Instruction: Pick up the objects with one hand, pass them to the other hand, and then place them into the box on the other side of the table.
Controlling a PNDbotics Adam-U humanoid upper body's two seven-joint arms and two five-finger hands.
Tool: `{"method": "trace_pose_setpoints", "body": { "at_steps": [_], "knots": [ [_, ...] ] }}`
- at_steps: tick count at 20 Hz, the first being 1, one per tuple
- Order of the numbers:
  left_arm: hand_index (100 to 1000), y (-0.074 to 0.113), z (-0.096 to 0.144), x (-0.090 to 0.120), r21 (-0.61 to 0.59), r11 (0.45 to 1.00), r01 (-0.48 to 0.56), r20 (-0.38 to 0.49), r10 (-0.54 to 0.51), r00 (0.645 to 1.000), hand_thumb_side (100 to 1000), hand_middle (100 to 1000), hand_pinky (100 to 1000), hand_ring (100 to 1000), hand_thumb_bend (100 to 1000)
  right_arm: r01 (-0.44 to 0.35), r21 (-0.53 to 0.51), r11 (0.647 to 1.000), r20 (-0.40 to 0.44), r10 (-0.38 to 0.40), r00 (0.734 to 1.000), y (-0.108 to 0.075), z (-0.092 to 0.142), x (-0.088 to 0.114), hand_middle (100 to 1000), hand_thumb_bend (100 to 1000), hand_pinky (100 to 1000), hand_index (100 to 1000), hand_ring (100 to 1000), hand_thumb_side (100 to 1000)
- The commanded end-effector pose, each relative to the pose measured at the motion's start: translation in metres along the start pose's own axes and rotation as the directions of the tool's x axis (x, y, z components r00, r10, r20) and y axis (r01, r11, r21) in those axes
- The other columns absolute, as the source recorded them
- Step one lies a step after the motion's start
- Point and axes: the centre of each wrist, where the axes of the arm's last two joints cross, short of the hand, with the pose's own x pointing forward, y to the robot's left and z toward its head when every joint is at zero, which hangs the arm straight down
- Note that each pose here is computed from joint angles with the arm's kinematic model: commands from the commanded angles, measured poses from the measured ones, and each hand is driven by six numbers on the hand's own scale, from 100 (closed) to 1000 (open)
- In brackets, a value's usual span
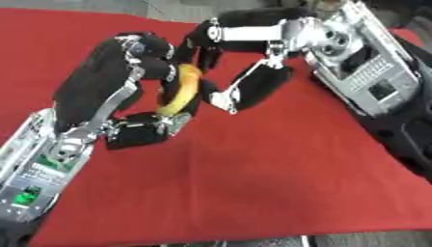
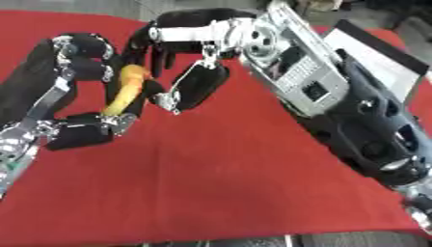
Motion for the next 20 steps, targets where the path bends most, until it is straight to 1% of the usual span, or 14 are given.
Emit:
{"method": "trace_pose_setpoints", "body": {
  "at_steps": [1, 4, 9, 10, 11, 13, 14, 15, 16, 19, 20],
  "knots": [
    [411, 0.0115, -0.0099, 0.0062, 0.046, 0.999, 0.022, 0.050, -0.024, 0.998, 100, 454, 557, 498, 100, 0.056, 0.046, 0.997, -0.073, -0.053, 0.996, -0.0089, 0.0080, 0.0006, 641, 267, 759, 782, 695, 100],
    [412, 0.0112, -0.0099, 0.0059, 0.051, 0.998, 0.026, 0.049, -0.028, 0.998, 100, 454, 558, 498, 100, 0.069, 0.009, 0.998, -0.062, -0.068, 0.996, -0.0111, 0.0091, 0.0008, 605, 257, 758, 757, 671, 100],
    [412, 0.0107, -0.0095, 0.0055, 0.053, 0.998, 0.030, 0.046, -0.033, 0.998, 100, 454, 559, 499, 100, 0.082, -0.066, 0.994, -0.047, -0.086, 0.995, -0.0132, 0.0104, 0.0009, 545, 223, 751, 682, 619, 100],
    [412, 0.0105, -0.0096, 0.0055, 0.052, 0.998, 0.032, 0.046, -0.034, 0.998, 100, 455, 560, 499, 100, 0.085, -0.080, 0.993, -0.047, -0.089, 0.995, -0.0132, 0.0104, 0.0009, 540, 220, 750, 677, 617, 100],
    [413, 0.0104, -0.0096, 0.0054, 0.051, 0.998, 0.033, 0.046, -0.035, 0.998, 100, 455, 560, 499, 100, 0.086, -0.094, 0.992, -0.048, -0.091, 0.995, -0.0132, 0.0104, 0.0009, 518, 211, 744, 648, 602, 100],
    [413, 0.0105, -0.0096, 0.0052, 0.051, 0.998, 0.037, 0.045, -0.039, 0.998, 100, 456, 562, 500, 100, 0.083, -0.125, 0.989, -0.053, -0.090, 0.994, -0.0134, 0.0105, 0.0010, 499, 195, 740, 619, 591, 100],
    [413, 0.0106, -0.0096, 0.0052, 0.051, 0.998, 0.038, 0.044, -0.041, 0.998, 100, 456, 562, 500, 100, 0.081, -0.136, 0.987, -0.056, -0.089, 0.994, -0.0132, 0.0103, 0.0011, 496, 193, 740, 616, 589, 100],
    [416, 0.0106, -0.0096, 0.0051, 0.051, 0.998, 0.040, 0.043, -0.042, 0.998, 100, 458, 568, 503, 100, 0.079, -0.145, 0.986, -0.058, -0.088, 0.994, -0.0129, 0.0101, 0.0012, 474, 166, 732, 581, 572, 100],
    [417, 0.0106, -0.0096, 0.0050, 0.051, 0.998, 0.042, 0.041, -0.044, 0.998, 100, 458, 569, 503, 100, 0.075, -0.160, 0.984, -0.063, -0.086, 0.994, -0.0134, 0.0103, 0.0012, 472, 164, 731, 578, 570, 100],
    [429, 0.0111, -0.0101, 0.0053, 0.054, 0.997, 0.054, 0.036, -0.055, 0.998, 100, 460, 581, 508, 100, 0.066, -0.192, 0.979, -0.078, -0.082, 0.994, -0.0131, 0.0100, 0.0014, 445, 100, 721, 535, 541, 100],
    [433, 0.0113, -0.0103, 0.0055, 0.055, 0.997, 0.058, 0.035, -0.060, 0.998, 100, 462, 585, 512, 100, 0.064, -0.199, 0.978, -0.080, -0.082, 0.993, -0.0129, 0.0096, 0.0017, 438, 100, 716, 526, 531, 100]
  ]
}}
